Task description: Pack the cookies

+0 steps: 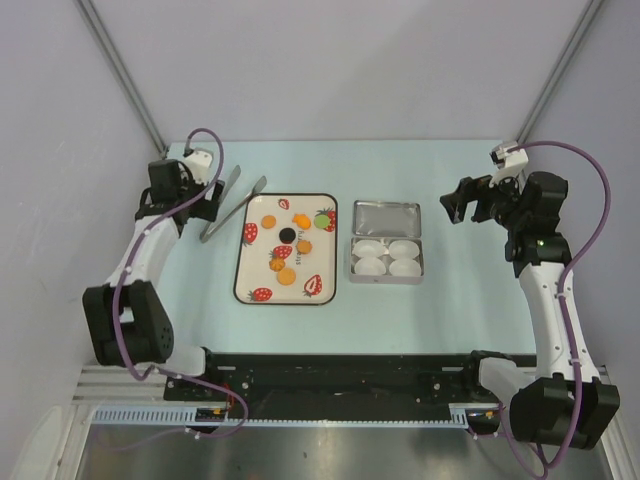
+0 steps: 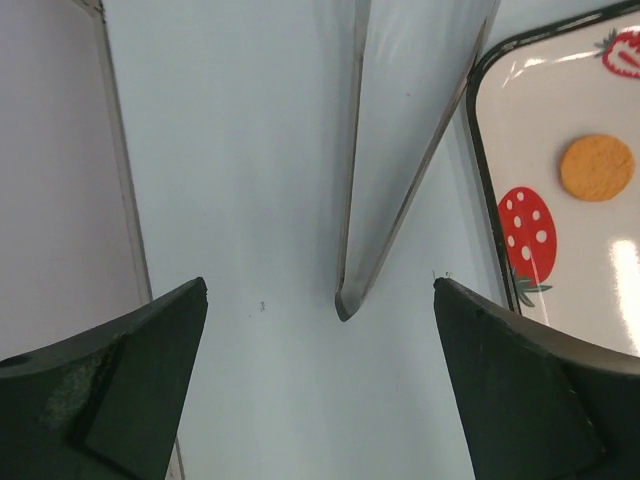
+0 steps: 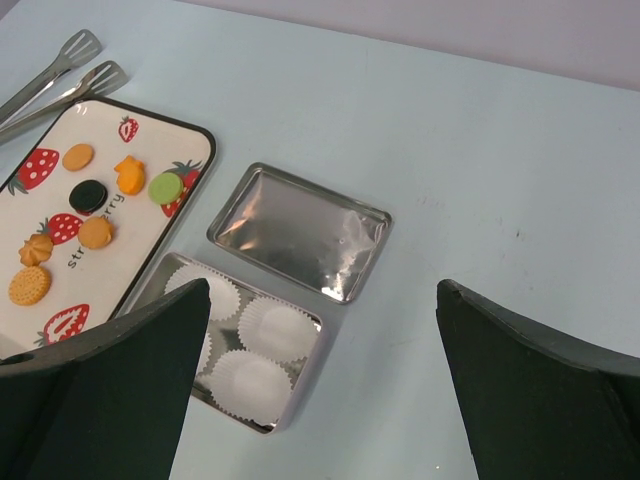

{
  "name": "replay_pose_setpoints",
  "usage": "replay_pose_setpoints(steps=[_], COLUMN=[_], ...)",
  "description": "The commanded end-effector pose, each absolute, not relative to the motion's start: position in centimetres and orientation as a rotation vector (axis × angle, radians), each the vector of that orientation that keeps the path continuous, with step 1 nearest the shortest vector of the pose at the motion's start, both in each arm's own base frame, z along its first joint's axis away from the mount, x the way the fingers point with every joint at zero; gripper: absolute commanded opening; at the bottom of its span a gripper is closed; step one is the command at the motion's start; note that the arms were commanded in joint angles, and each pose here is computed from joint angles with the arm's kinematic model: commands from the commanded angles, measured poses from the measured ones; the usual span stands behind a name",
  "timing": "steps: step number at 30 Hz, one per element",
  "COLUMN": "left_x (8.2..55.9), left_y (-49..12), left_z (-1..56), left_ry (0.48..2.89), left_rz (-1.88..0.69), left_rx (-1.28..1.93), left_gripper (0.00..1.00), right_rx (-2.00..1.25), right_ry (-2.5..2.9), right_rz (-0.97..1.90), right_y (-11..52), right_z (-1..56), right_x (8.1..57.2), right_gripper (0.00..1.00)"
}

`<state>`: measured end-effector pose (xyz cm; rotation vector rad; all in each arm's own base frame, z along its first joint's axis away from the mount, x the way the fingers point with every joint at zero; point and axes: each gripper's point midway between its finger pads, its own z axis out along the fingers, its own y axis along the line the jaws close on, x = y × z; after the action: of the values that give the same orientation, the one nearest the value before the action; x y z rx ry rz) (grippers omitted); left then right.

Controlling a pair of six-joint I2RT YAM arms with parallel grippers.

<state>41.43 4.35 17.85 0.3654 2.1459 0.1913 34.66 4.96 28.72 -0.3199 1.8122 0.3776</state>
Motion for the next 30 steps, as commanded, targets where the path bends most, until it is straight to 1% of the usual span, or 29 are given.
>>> replay_pose_setpoints(steps=[1,3,9,10,14,22,30], left_x=[43.7,44.4,46.0,46.3,47.3,48.4,48.0], left_y=[4.3,4.6,5.7,5.8,6.1,5.9,5.0], left_z=[17.3,15.5,12.9,11.6,10.0,8.4,8.0], left_ry=[2.143,2.175,2.212,2.239,2.271,2.284,2.265], left_rz=[0.172,0.165,0.147,0.128,0.079,0.02,-0.055], left_rx=[0.518,0.565,0.646,0.658,0.684,0.75,0.836], left_gripper=[1.0,1.0,1.0,1.0,1.0,1.0,1.0], right_rx=[-0.36,-0.365,-0.382,-0.382,-0.39,-0.394,-0.402], right_ry=[1.801,1.801,1.809,1.814,1.826,1.846,1.854], right_rz=[0.385,0.386,0.383,0.382,0.378,0.368,0.357], right_y=[5.5,5.6,5.8,5.8,6.0,5.9,6.0], right_z=[28.7,28.6,28.2,28.1,27.6,26.9,26.6], right_x=[34.8,34.8,35.0,35.0,35.2,35.6,35.8], right_gripper=[1.0,1.0,1.0,1.0,1.0,1.0,1.0])
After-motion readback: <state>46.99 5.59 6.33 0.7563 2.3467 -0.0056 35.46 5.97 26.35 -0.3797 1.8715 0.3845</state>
